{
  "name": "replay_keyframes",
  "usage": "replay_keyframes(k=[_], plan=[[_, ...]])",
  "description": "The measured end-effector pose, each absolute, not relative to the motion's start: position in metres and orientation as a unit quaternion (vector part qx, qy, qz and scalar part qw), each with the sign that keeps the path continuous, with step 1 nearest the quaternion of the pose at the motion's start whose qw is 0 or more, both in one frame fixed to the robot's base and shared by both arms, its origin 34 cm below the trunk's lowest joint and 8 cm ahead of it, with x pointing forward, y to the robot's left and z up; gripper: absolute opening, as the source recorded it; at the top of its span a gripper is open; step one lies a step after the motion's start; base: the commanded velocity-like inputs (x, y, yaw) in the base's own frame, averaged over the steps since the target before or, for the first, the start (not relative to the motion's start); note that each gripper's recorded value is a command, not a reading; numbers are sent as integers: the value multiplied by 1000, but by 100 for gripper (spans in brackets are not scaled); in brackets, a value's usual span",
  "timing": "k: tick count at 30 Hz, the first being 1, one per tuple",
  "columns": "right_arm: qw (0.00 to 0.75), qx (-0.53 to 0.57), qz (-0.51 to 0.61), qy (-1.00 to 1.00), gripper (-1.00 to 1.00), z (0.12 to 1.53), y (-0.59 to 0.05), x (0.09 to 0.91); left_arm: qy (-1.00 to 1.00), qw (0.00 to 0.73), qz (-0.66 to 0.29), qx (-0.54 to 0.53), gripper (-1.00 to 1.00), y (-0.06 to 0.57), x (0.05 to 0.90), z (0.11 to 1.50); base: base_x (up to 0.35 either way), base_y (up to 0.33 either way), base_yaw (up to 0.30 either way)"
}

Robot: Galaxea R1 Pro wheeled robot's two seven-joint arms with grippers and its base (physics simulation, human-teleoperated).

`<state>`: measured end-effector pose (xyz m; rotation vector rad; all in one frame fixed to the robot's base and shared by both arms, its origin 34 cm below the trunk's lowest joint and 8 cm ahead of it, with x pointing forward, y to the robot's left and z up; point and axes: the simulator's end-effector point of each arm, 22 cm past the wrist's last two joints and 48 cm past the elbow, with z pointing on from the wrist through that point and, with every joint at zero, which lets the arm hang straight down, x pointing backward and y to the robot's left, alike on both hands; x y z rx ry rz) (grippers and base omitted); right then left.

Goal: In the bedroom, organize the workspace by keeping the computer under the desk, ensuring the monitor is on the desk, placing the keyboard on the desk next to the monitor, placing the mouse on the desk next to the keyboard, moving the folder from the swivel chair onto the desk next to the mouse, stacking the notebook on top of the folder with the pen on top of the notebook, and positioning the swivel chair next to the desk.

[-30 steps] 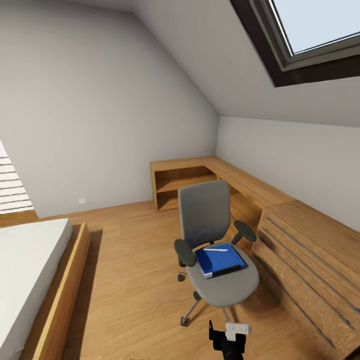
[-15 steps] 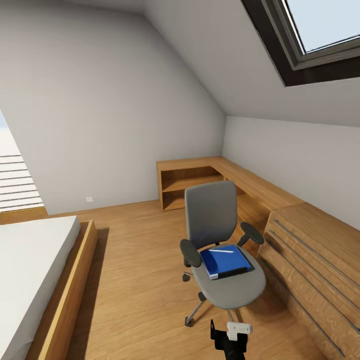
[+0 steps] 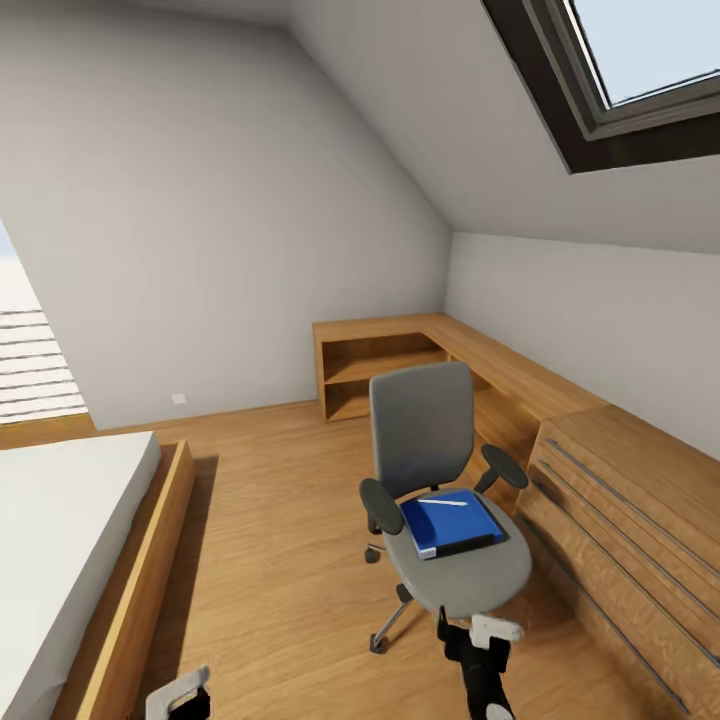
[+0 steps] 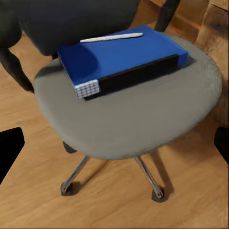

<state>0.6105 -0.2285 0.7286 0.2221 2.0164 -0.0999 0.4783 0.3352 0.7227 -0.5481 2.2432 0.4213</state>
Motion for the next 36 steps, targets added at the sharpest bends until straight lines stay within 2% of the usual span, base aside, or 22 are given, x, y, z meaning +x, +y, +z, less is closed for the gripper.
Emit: replay_keyframes(k=[2, 3, 9, 20, 36], plan=[[522, 141, -58, 840, 100, 738, -254, 625, 888, 372, 156, -221, 100, 337, 490, 737, 0, 0, 0], [486, 188, -60, 851, 100, 739, -272, 639, 899, 342, 152, -227, 100, 346, 503, 748, 0, 0, 0], [444, 228, -30, 866, 100, 799, -275, 726, 897, 321, 78, -293, 100, 342, 588, 779, 0, 0, 0], [422, 251, -37, 870, 100, 804, -279, 732, 891, 324, 44, -316, 100, 332, 613, 792, 6, 0, 0], [413, 293, -16, 862, 100, 801, -283, 729, 906, 338, 62, -247, 100, 305, 617, 795, 296, 0, 0]])
